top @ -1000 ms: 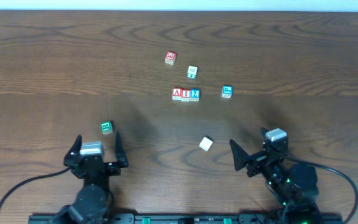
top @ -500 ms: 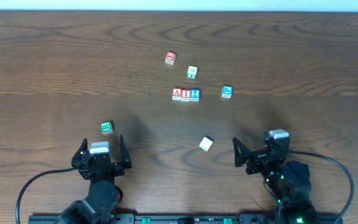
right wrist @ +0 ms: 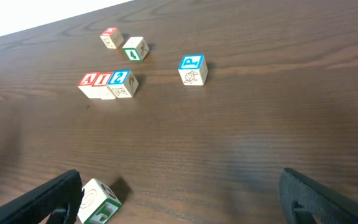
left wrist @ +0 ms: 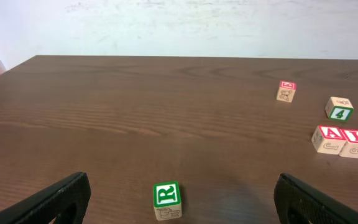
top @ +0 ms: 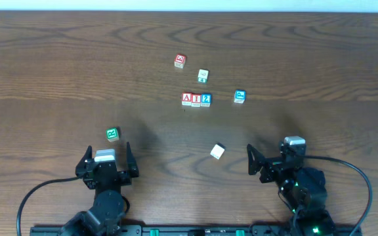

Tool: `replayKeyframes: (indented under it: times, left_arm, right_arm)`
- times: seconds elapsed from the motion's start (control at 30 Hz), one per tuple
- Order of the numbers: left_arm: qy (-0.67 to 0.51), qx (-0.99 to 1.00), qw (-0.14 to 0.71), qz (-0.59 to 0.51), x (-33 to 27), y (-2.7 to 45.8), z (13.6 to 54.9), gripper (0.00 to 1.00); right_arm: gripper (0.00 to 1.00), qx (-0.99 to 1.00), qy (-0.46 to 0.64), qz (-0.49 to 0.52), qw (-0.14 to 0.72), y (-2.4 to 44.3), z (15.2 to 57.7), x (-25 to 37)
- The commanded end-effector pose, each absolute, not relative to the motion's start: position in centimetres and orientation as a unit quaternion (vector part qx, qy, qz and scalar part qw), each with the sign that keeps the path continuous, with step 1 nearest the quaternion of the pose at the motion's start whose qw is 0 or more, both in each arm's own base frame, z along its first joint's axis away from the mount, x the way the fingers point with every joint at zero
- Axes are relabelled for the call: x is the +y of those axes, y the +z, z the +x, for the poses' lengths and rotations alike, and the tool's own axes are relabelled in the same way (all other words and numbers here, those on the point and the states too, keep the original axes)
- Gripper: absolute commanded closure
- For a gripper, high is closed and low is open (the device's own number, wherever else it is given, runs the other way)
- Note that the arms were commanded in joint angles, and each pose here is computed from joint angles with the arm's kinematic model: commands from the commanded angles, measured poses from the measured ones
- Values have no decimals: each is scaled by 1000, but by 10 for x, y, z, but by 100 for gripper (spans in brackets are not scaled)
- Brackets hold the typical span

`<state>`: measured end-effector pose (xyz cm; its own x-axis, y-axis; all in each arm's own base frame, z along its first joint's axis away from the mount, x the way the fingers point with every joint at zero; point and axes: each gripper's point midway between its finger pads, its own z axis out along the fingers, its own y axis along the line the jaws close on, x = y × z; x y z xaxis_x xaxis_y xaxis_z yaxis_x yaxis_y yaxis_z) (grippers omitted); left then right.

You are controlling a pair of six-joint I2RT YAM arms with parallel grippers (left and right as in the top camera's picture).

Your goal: Spell out Ai2

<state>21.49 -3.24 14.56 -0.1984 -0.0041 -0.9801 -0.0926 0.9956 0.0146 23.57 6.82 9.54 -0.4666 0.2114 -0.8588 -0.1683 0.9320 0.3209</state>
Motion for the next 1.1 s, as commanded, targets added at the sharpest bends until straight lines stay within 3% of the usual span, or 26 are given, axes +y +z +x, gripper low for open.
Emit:
replayKeyframes:
  times: [0.0,0.47,0.93,1.07]
  left_arm:
    - [66,776,625,-54,-17,136,216,5]
    - [250,721,579,-288,111,137,186,5]
    - [256,718,575,-296,115,137,184,5]
    - [193,747,583,-254,94,130,201,5]
  right_arm:
    - [1,835,179,29,519,92,236,62]
    - [1,760,156,73,627,147,241,28]
    - [1,746,144,85,644,155,241,18]
    - [1,746,146,83,644,155,241,20]
